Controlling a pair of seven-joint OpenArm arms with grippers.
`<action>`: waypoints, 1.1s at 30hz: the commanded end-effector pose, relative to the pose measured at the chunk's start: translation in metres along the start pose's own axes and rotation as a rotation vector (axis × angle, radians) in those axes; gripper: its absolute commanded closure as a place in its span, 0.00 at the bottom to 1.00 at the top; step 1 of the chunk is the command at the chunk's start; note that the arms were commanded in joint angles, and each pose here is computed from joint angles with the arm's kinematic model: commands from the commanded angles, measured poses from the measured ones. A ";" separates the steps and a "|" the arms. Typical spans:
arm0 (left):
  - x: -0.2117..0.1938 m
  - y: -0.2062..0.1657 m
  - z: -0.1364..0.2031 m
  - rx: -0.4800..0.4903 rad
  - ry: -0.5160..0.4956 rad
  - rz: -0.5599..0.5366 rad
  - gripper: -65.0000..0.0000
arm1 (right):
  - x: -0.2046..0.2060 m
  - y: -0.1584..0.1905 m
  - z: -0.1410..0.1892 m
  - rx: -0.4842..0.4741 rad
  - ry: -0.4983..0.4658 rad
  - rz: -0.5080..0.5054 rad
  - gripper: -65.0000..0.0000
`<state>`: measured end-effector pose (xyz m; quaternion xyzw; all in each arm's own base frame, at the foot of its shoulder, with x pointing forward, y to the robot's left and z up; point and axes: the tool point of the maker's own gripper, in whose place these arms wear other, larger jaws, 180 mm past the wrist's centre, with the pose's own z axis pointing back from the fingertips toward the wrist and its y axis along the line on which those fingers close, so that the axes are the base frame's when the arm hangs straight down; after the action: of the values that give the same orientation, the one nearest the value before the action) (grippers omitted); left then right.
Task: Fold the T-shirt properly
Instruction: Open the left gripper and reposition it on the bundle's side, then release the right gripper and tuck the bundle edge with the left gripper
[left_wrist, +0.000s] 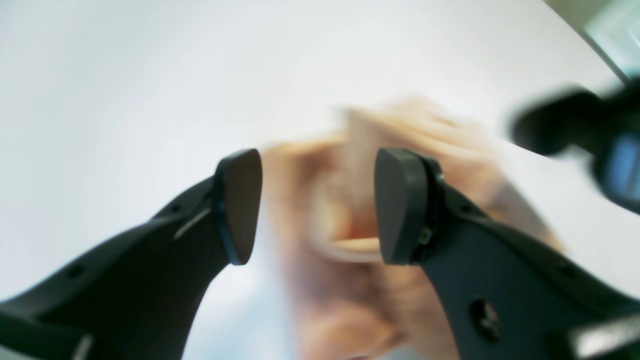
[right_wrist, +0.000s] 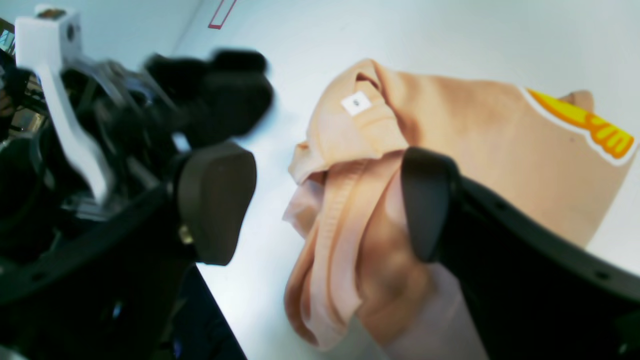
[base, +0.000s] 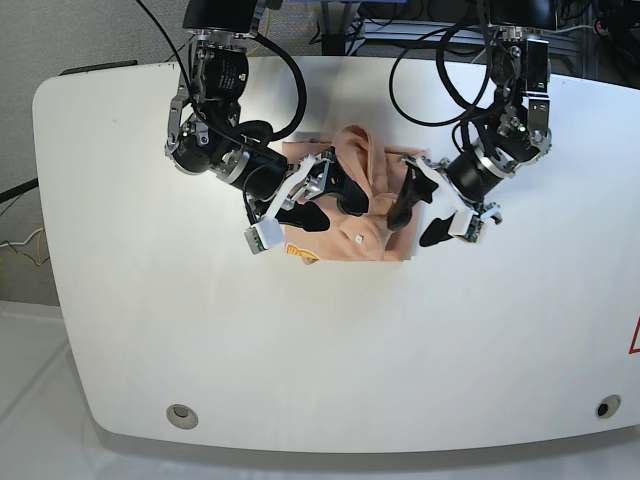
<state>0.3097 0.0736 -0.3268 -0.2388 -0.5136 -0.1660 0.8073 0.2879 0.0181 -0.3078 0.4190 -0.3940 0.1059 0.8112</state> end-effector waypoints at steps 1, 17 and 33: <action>0.022 -0.014 -0.006 -0.027 -0.063 -0.011 0.47 | 0.014 -0.004 0.006 -0.017 -0.029 0.047 0.31; 0.027 -0.101 -0.025 -0.167 -0.047 -0.126 0.48 | 0.009 -0.039 0.025 -0.145 0.013 0.077 0.97; 0.000 -0.131 -0.024 -0.203 0.011 -0.136 0.99 | 0.019 -0.094 0.075 -0.317 -0.027 0.054 1.00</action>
<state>0.2593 -0.0383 -0.3242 -0.2615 -0.4827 -0.2820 0.7868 0.2984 -0.0984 -0.3403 0.2730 -0.4003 0.0545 0.8731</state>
